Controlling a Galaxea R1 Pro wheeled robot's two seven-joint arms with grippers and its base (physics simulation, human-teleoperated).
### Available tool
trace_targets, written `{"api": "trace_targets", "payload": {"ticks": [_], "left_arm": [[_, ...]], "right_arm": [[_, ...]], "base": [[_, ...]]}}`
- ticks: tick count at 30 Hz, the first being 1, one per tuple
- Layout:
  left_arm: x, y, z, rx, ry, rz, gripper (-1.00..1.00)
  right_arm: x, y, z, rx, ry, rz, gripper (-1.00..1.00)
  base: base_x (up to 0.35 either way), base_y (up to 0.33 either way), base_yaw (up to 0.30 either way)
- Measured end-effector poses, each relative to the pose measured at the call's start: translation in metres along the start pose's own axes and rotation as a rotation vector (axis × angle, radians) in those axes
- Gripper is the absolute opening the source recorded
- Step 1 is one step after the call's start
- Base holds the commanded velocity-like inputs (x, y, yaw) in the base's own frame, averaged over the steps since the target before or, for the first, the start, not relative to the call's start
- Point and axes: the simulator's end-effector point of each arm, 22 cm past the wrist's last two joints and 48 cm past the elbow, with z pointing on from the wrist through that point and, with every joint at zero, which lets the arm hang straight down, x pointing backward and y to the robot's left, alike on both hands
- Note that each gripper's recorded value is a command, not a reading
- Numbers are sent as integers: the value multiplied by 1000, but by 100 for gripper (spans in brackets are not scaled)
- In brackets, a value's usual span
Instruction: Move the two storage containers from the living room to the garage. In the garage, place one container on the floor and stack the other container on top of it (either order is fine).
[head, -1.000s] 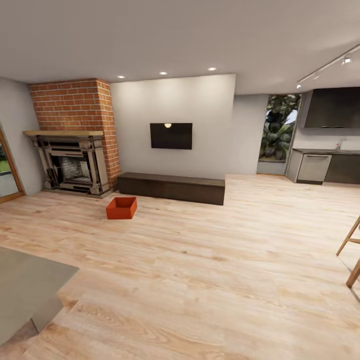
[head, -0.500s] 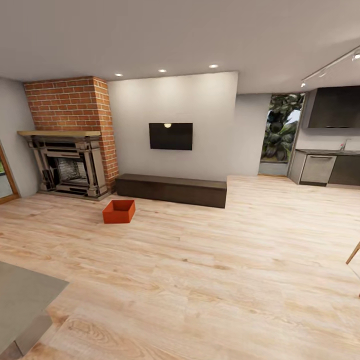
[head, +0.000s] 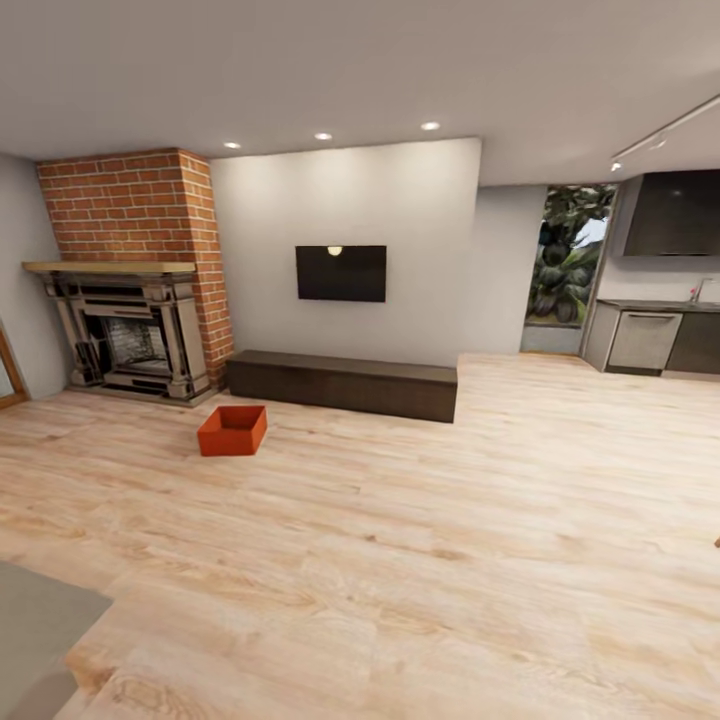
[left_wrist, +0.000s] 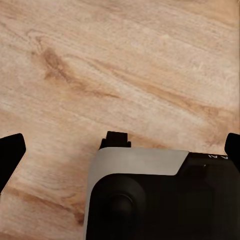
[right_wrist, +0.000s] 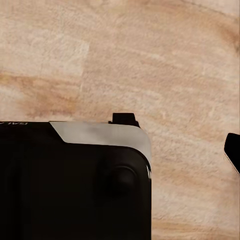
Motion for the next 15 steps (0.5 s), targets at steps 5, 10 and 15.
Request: {"api": "trace_targets", "payload": {"ticks": [5,10,15], "left_arm": [[0,0,0,0,0,0,100],[0,0,0,0,0,0,100],[0,0,0,0,0,0,100]], "right_arm": [[0,0,0,0,0,0,100],[0,0,0,0,0,0,100],[0,0,0,0,0,0,100]], "base": [[321,0,0],[321,0,0],[321,0,0]]}}
